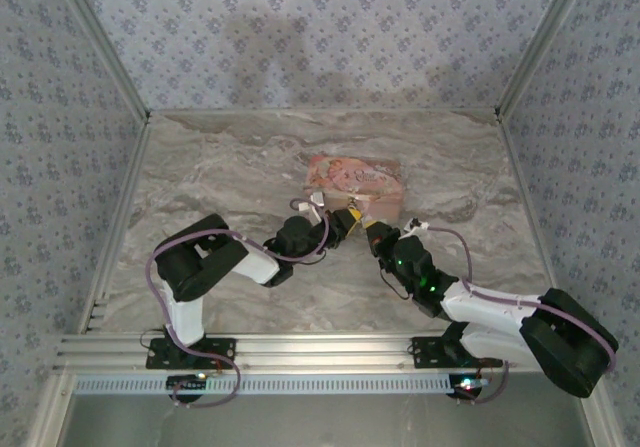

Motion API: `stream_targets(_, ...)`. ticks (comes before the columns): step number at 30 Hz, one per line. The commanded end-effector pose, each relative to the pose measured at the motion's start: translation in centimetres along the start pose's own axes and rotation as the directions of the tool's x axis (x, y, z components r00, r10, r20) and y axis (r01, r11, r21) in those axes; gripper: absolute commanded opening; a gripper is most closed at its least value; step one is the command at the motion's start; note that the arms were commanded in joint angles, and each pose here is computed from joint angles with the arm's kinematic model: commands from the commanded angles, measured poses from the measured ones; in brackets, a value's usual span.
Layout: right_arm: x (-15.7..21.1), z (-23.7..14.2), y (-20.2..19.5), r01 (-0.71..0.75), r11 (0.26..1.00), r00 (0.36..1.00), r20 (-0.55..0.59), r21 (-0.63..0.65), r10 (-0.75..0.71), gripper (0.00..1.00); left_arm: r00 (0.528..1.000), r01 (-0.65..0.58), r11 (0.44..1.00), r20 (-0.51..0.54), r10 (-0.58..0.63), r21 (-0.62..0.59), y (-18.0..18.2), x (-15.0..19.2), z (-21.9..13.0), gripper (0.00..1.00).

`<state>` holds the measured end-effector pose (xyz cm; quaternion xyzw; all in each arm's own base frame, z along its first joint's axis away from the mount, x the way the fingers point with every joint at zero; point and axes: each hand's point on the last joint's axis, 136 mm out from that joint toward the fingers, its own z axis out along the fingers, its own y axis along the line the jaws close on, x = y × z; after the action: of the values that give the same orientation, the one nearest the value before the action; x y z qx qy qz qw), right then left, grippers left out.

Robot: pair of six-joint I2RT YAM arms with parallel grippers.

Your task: Unlock a padlock with a key

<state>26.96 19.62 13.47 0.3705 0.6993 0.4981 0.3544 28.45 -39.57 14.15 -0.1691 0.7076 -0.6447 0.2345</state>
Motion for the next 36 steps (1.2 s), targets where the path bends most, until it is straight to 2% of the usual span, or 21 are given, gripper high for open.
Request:
stream_targets(1, -0.6, -0.4, 0.7, 0.015, 1.000, 0.999, 0.035, -0.023, -0.014, 0.00, 1.000, -0.006, 0.992, -0.002, 0.006, 0.128, -3.3, 0.3, 0.5, 0.12)
stream_targets(24, -1.1, 0.5, 1.2, 0.046, 0.999, 0.998, 0.053, -0.013, -0.045, 0.00, 1.000, 0.007, 0.988, -0.029, -0.002, 0.155, -4.4, 1.0, 1.0, 0.12)
stream_targets(30, -0.5, 1.2, 1.9, 0.047, 0.999, 0.999, 0.024, -0.023, -0.046, 0.00, 0.999, 0.008, 0.987, -0.037, -0.002, 0.161, -4.5, 1.3, 1.2, 0.12)
stream_targets(36, 0.9, 2.0, 2.0, -0.026, 0.998, 0.999, -0.031, -0.059, 0.024, 0.00, 0.999, 0.005, 0.986, -0.035, 0.001, 0.167, -4.6, 1.3, 1.2, 0.12)
